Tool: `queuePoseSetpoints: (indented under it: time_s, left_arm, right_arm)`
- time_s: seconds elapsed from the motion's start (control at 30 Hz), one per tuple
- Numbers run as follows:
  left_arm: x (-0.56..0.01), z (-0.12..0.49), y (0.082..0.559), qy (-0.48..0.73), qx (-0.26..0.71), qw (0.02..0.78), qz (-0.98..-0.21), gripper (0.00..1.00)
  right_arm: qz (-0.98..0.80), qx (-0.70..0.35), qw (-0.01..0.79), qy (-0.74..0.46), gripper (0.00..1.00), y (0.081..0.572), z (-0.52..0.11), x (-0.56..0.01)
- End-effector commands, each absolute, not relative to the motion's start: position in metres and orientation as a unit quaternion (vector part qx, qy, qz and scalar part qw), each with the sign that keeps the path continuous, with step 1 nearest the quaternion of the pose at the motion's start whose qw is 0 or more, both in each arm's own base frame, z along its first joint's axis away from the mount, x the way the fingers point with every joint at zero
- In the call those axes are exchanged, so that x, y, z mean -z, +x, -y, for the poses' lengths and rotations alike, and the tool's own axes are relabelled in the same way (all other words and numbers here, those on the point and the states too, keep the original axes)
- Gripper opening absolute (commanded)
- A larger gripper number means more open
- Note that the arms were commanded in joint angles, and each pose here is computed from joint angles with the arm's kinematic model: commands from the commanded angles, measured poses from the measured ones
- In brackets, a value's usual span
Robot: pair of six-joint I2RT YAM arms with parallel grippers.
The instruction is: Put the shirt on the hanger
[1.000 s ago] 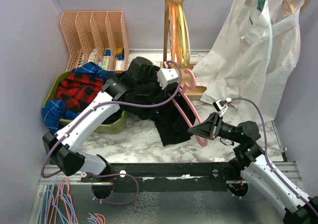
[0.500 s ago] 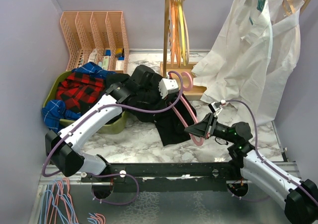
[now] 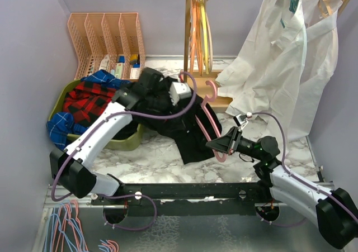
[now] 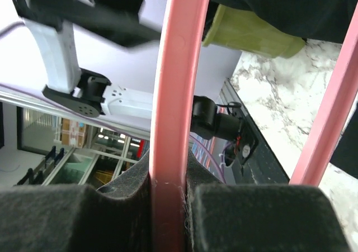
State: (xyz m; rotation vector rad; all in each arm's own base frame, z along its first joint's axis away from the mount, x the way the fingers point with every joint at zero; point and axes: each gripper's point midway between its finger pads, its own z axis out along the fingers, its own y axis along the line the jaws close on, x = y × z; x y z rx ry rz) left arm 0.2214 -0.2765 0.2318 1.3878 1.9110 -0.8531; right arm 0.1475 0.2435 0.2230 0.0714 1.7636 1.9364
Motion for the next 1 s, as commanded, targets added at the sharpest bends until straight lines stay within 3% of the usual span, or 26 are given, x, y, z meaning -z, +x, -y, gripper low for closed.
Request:
queuePoseSetpoints:
  time_s: [0.0,0.23,0.37,0.53,0.77,0.97]
  left_arm:
    - [-0.282,0.250,0.254,0.537,0.384,0.375,-0.651,0.99]
    - [-0.277,0.244,0.271,0.664,0.302,0.390,-0.562,0.99]
    - [-0.252,0.264,0.259,0.738,0.255,0.350,-0.517,0.98]
    - [-0.241,0.286,0.265,0.757,0.253,0.357,-0.486,0.94]
    - [-0.239,0.296,0.284,0.769,0.231,0.372,-0.466,0.85]
    - [-0.227,0.297,0.299,0.774,0.201,0.375,-0.468,0.69]
  right_arm:
    - [-0.645,-0.710,0.280,-0.037,0.01,0.134,-0.243,-0.209]
    - [-0.655,-0.700,0.267,-0.099,0.01,0.119,-0.245,-0.195]
    - [-0.653,-0.699,0.270,-0.108,0.01,0.120,-0.246,-0.197]
    - [-0.645,-0.703,0.275,-0.117,0.01,0.119,-0.247,-0.203]
    - [-0.644,-0.705,0.272,-0.120,0.01,0.114,-0.245,-0.202]
    - [-0.636,-0.711,0.276,-0.119,0.01,0.112,-0.244,-0.206]
